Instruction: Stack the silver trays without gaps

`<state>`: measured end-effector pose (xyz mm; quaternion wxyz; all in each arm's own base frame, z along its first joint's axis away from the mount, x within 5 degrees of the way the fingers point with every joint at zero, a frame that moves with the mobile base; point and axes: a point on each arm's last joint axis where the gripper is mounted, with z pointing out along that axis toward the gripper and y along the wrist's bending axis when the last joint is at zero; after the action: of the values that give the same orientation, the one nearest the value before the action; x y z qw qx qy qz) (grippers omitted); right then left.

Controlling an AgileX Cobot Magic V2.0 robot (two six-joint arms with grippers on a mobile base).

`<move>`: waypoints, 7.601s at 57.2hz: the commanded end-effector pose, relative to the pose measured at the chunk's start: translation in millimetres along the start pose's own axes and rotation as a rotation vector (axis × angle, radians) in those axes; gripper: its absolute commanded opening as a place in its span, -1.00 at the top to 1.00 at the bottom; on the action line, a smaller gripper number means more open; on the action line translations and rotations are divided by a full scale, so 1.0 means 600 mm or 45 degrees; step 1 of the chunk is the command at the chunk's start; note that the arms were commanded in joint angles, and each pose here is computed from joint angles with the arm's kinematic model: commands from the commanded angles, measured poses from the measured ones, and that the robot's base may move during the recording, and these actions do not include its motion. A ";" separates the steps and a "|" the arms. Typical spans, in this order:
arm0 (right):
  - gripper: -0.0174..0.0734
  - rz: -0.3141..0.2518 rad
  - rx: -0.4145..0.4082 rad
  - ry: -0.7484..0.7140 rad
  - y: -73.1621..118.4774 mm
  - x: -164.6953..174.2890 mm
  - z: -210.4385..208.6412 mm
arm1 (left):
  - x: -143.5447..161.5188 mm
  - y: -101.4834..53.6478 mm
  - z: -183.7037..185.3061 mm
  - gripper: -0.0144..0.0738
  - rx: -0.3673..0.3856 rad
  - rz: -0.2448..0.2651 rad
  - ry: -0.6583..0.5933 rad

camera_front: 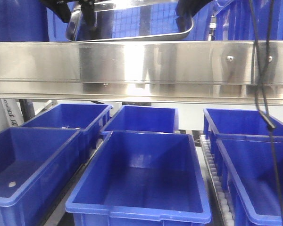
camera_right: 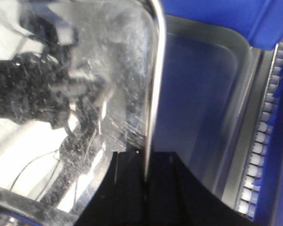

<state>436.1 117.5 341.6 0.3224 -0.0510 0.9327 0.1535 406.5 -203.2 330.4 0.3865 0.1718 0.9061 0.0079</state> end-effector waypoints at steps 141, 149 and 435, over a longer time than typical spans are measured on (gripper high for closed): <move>0.79 -0.325 -0.231 -1.342 -0.008 0.555 -0.587 | 0.385 0.154 -0.591 0.70 0.094 -0.255 -1.042; 0.79 -0.338 -0.233 -1.364 -0.012 0.576 -0.593 | 0.388 0.154 -0.588 0.70 0.093 -0.254 -1.030; 0.79 -0.072 0.469 -1.194 -0.128 0.636 -0.269 | 0.409 0.134 -0.526 0.70 0.028 -0.166 -1.204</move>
<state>56.9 -5.1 204.3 0.7034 0.0578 0.7084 -0.0092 49.5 -7.8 400.6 0.7282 0.1036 0.6708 -0.0952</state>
